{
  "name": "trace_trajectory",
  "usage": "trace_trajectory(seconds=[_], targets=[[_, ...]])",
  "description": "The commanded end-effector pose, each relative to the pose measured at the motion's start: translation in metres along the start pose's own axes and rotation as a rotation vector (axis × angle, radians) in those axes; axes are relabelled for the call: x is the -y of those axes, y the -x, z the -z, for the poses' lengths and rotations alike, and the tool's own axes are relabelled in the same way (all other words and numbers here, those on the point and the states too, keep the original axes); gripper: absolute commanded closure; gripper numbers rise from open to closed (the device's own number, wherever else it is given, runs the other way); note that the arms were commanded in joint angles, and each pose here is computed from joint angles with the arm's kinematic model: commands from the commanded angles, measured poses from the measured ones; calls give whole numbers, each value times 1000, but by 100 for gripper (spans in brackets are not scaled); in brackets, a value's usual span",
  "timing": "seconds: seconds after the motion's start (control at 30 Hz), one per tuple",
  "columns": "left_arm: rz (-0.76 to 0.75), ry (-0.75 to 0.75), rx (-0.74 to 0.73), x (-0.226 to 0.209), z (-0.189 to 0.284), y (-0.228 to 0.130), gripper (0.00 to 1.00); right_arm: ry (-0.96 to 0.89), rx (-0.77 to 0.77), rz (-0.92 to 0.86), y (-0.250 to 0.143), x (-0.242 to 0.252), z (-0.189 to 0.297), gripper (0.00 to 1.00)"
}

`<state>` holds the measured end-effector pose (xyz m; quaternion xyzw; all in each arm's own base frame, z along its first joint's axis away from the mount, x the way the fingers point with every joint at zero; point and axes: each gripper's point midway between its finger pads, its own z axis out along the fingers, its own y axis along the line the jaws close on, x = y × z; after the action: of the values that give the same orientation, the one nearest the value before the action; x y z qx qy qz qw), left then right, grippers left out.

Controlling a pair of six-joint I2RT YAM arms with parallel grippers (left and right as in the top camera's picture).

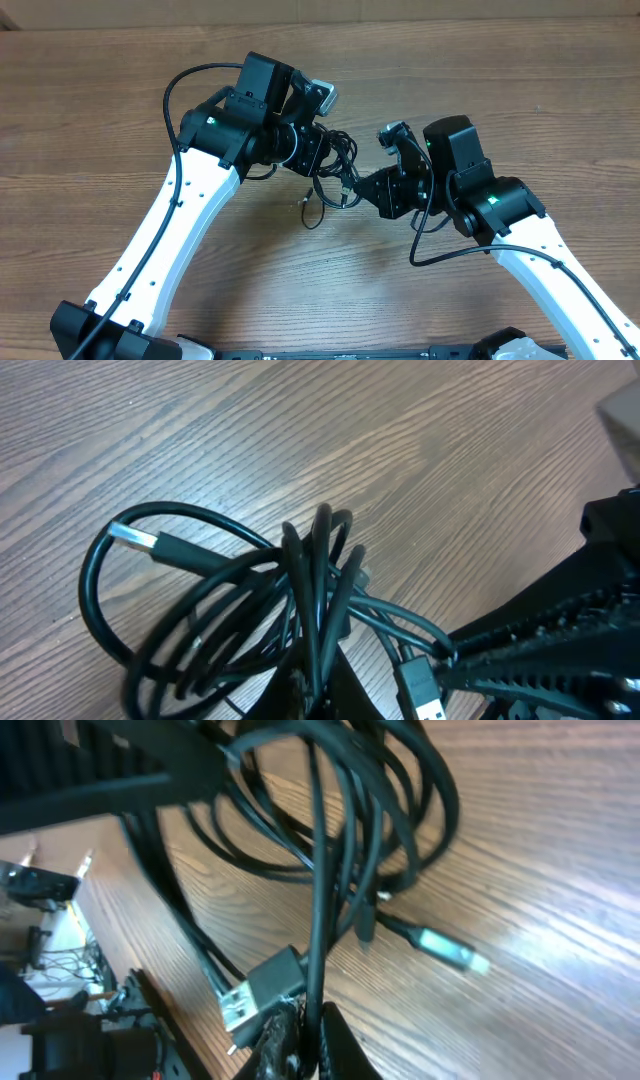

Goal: Untangle cables

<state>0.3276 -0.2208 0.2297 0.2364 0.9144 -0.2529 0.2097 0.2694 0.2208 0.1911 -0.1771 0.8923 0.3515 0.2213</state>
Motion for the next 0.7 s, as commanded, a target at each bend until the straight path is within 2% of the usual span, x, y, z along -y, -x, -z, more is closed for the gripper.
trace_trajectory(seconds=[0.0,0.17,0.27,0.4,0.53,0.57,0.67], targets=[[-37,-14,63,12,18,12,96,-148,-20,-72,-9,26,1,96],[-36,8,64,8,18,13,96,-596,-90,-347,-53,96,31,96],[-36,8,65,8,18,13,96,-729,-127,-429,-75,112,46,96],[-36,8,65,8,18,13,96,-748,-160,-439,-86,114,48,96],[-35,7,64,8,18,13,96,-701,-124,-433,-75,110,41,94],[-35,7,64,8,18,13,96,-656,-111,-411,-69,105,35,91],[-36,4,63,9,18,12,96,-449,-88,-274,-45,78,14,69]])
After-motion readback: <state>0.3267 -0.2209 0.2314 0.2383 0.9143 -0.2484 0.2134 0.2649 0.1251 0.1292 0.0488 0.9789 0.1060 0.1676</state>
